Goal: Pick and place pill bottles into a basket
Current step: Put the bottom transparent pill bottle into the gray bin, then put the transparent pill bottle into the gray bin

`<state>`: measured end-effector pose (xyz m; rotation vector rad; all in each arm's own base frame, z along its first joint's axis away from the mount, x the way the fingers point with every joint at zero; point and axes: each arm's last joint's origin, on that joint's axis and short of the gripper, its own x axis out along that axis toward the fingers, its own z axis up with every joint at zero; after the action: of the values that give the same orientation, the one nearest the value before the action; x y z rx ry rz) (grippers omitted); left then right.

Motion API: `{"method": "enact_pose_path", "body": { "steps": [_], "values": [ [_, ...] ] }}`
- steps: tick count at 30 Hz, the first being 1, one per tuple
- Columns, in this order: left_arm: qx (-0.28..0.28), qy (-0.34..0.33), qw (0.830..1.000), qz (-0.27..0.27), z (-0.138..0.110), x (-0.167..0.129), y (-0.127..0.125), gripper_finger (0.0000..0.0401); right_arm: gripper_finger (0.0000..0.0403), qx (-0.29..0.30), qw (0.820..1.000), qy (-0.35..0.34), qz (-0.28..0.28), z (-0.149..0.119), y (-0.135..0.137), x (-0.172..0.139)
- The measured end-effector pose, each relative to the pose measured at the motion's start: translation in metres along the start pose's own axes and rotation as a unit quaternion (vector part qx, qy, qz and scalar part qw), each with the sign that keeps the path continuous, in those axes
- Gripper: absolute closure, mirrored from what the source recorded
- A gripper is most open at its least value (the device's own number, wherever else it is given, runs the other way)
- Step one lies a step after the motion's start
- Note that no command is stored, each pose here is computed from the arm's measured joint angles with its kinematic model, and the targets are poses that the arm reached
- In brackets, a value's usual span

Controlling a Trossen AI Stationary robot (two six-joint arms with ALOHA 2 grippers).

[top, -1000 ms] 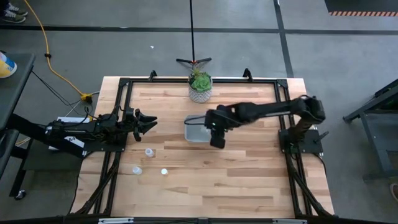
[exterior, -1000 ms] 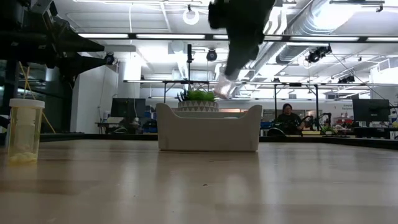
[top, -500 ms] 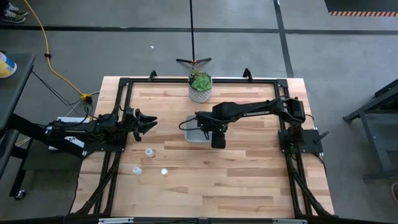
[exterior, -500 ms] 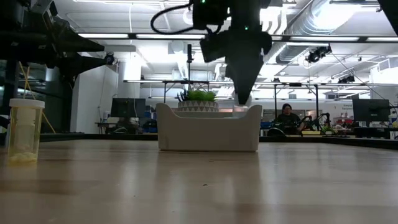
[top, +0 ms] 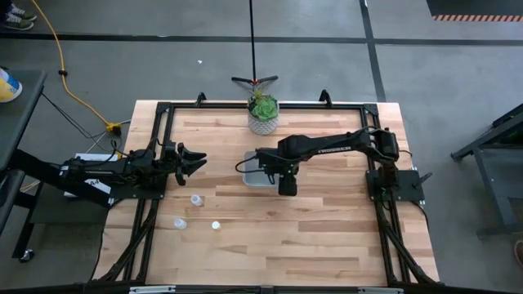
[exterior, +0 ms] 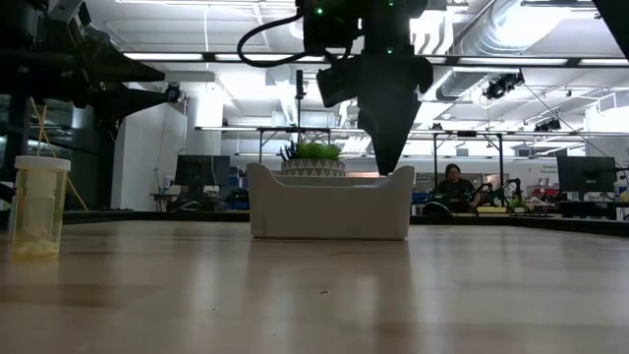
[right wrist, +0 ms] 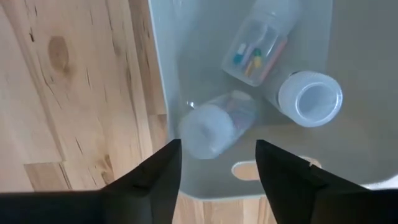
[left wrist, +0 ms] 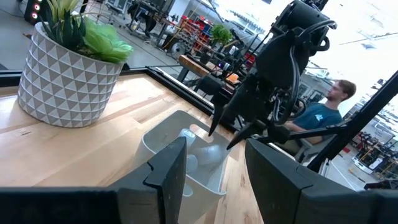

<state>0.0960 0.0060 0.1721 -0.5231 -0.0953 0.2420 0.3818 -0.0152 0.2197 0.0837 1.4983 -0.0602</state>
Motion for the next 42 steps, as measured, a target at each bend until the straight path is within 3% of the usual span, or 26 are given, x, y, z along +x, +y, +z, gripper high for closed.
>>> {"method": "enact_pose_path", "body": {
  "steps": [6,9,11,13,15,17,19,21,22,24,28,31,36,42],
  "values": [
    [0.000,0.000,1.000,0.000,0.000,0.000,0.000,0.0201,0.0191,0.013,0.999,-0.040,0.012,0.006,-0.006,-0.018],
    [0.000,0.000,1.000,0.000,0.000,0.000,0.000,0.0201,0.0197,0.019,0.992,-0.124,0.010,0.011,-0.011,-0.053],
    [0.000,0.000,1.000,0.000,0.000,0.000,0.000,0.0201,0.0204,0.018,0.978,-0.208,0.012,0.011,-0.013,-0.081],
    [0.000,0.000,1.000,0.000,0.000,0.000,0.000,0.0201,0.0212,0.004,0.954,-0.298,0.014,0.006,-0.012,-0.110],
    [0.000,0.000,1.000,0.000,0.000,0.000,0.000,0.0201,0.0223,-0.009,0.918,-0.396,0.014,-0.005,-0.010,-0.138],
    [0.000,0.000,1.000,-0.001,0.000,0.000,0.000,0.0201,0.0235,-0.012,0.870,-0.492,0.019,-0.020,-0.009,-0.158],
    [0.000,0.001,1.000,-0.001,0.000,0.000,0.000,0.0201,0.0249,-0.006,0.811,-0.584,0.032,-0.040,-0.009,-0.166],
    [0.000,0.001,1.000,-0.001,0.000,0.000,0.000,0.0201,0.0263,0.005,0.757,-0.652,0.046,-0.062,-0.009,-0.159],
    [0.000,0.001,1.000,-0.001,0.000,0.000,0.000,0.0201,0.0269,0.010,0.740,-0.670,0.051,-0.074,-0.010,-0.149],
    [0.000,0.000,1.000,-0.001,0.000,0.000,0.000,0.0201,0.0280,0.030,0.734,-0.676,0.058,-0.098,-0.011,-0.127],
    [0.000,0.001,1.000,-0.001,0.000,0.000,0.000,0.0201,0.0298,0.084,0.747,-0.654,0.086,-0.148,-0.010,-0.084],
    [0.000,0.001,1.000,-0.001,0.000,0.000,0.000,0.0201,0.0312,0.111,0.739,-0.658,0.093,-0.182,-0.006,-0.059],
    [0.000,-0.001,1.000,0.001,0.000,0.000,0.000,0.0201,0.0337,0.112,0.696,-0.703,0.094,-0.224,-0.002,-0.025],
    [-0.005,-0.005,1.000,0.000,0.001,0.000,0.000,0.0201,0.0364,0.154,0.653,-0.735,0.103,-0.254,-0.006,0.018]
  ]
}}
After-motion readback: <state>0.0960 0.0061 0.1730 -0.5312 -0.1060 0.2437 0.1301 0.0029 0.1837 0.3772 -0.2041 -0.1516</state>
